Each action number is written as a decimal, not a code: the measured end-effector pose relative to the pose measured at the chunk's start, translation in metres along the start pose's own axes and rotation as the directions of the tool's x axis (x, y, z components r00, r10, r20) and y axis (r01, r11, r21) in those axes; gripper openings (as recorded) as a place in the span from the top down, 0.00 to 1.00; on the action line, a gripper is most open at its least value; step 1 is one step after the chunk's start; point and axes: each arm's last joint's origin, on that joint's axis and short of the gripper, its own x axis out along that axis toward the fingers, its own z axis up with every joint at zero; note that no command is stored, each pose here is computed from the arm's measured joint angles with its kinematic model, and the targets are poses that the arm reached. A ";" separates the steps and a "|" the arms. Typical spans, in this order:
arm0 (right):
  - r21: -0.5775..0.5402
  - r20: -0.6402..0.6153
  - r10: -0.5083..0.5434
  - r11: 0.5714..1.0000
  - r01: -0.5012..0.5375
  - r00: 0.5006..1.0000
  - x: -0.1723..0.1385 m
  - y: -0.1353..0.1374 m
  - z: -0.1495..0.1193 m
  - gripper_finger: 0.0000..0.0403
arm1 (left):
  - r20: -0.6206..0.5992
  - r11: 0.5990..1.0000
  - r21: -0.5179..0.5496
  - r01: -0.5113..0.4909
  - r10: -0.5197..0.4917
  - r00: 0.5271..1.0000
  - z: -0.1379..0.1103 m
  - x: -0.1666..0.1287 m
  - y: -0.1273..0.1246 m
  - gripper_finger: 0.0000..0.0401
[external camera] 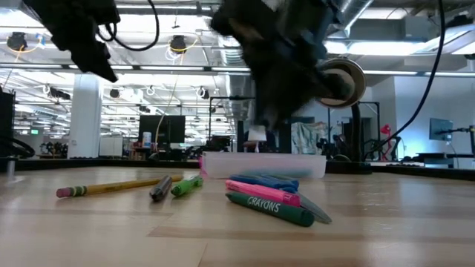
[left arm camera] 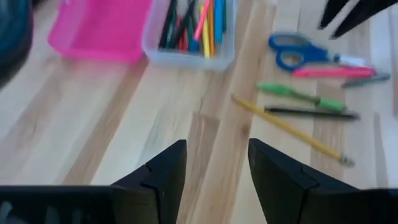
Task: Pick & place school supplies into a supply box
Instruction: Put the blue scissors into the pink supply box
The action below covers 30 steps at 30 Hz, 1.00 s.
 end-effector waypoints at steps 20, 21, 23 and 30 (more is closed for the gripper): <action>0.194 -0.036 -0.058 0.979 0.064 0.998 0.009 -0.014 0.019 0.75 | 0.073 1.000 -0.009 -0.013 0.014 0.997 0.002 -0.005 0.001 0.59; 0.190 -0.035 -0.058 0.980 0.063 0.998 0.010 -0.014 0.020 0.75 | 0.073 1.000 -0.009 -0.013 0.014 0.997 0.002 -0.005 0.001 0.59; 0.175 -0.032 -0.052 0.983 0.057 0.998 0.010 -0.014 0.021 0.75 | 0.073 1.000 -0.009 -0.013 0.014 0.997 0.002 -0.005 0.001 0.59; 0.138 -0.025 -0.049 0.989 0.052 0.998 0.011 -0.016 0.026 0.75 | 0.073 1.000 -0.011 -0.013 0.014 0.997 0.002 -0.005 0.001 0.59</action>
